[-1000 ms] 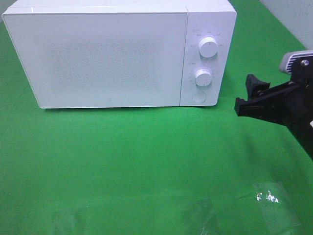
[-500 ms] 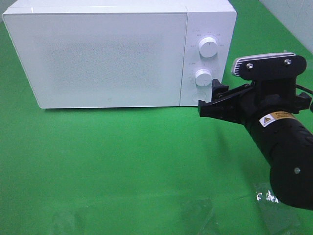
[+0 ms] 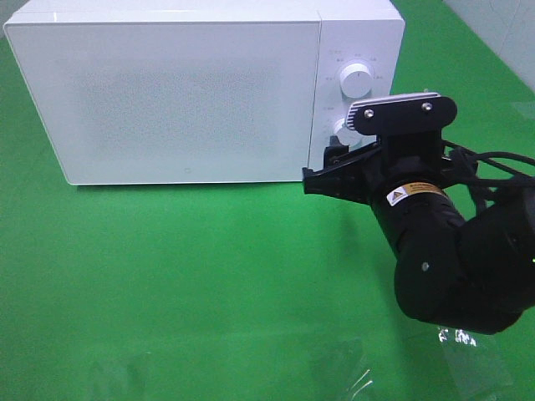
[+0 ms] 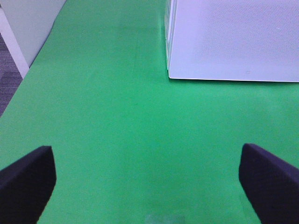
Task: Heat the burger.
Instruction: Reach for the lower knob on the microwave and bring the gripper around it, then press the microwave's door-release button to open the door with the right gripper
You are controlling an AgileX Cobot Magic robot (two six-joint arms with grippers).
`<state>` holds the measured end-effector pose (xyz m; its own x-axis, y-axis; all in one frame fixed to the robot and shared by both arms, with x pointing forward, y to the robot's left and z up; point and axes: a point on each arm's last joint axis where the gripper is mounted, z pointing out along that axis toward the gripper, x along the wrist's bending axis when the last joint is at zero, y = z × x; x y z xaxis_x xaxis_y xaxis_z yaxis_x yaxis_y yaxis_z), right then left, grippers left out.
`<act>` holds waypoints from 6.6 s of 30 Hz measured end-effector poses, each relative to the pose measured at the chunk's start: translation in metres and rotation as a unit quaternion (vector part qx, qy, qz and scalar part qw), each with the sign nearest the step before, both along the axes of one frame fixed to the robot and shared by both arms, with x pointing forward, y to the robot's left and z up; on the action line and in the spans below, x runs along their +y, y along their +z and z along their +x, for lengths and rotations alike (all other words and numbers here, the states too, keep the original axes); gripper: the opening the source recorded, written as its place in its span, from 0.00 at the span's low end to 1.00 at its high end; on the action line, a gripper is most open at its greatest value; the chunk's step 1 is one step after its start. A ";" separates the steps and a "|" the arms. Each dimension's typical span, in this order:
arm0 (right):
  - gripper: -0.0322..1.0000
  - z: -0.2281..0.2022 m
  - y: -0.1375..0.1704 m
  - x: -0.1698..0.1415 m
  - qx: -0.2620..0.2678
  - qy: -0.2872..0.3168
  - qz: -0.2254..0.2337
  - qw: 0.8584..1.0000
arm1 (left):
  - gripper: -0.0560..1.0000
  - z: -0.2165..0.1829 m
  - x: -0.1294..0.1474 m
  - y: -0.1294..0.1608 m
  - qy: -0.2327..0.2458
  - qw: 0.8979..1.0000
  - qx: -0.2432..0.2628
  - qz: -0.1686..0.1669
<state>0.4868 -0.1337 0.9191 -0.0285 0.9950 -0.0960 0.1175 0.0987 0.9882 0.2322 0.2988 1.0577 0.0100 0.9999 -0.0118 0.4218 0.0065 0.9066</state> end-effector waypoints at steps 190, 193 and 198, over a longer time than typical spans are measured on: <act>0.69 0.062 -0.023 0.003 0.005 -0.068 0.701 0.710 | 0.99 0.000 0.000 0.000 0.000 1.000 0.000 0.000; 0.69 0.050 -0.017 -0.003 0.027 -0.061 0.678 0.732 | 0.99 0.000 0.000 0.000 0.000 1.000 0.000 0.000; 0.69 0.034 -0.013 -0.004 0.096 -0.056 0.637 0.763 | 0.99 0.000 0.000 0.000 0.000 1.000 0.000 0.000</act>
<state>0.5212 -0.1382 0.9060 0.1707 0.2737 0.9466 0.2091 -0.9488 0.2367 0.2322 0.2989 1.0577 0.0094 0.9999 -0.0110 0.4218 0.0060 0.9066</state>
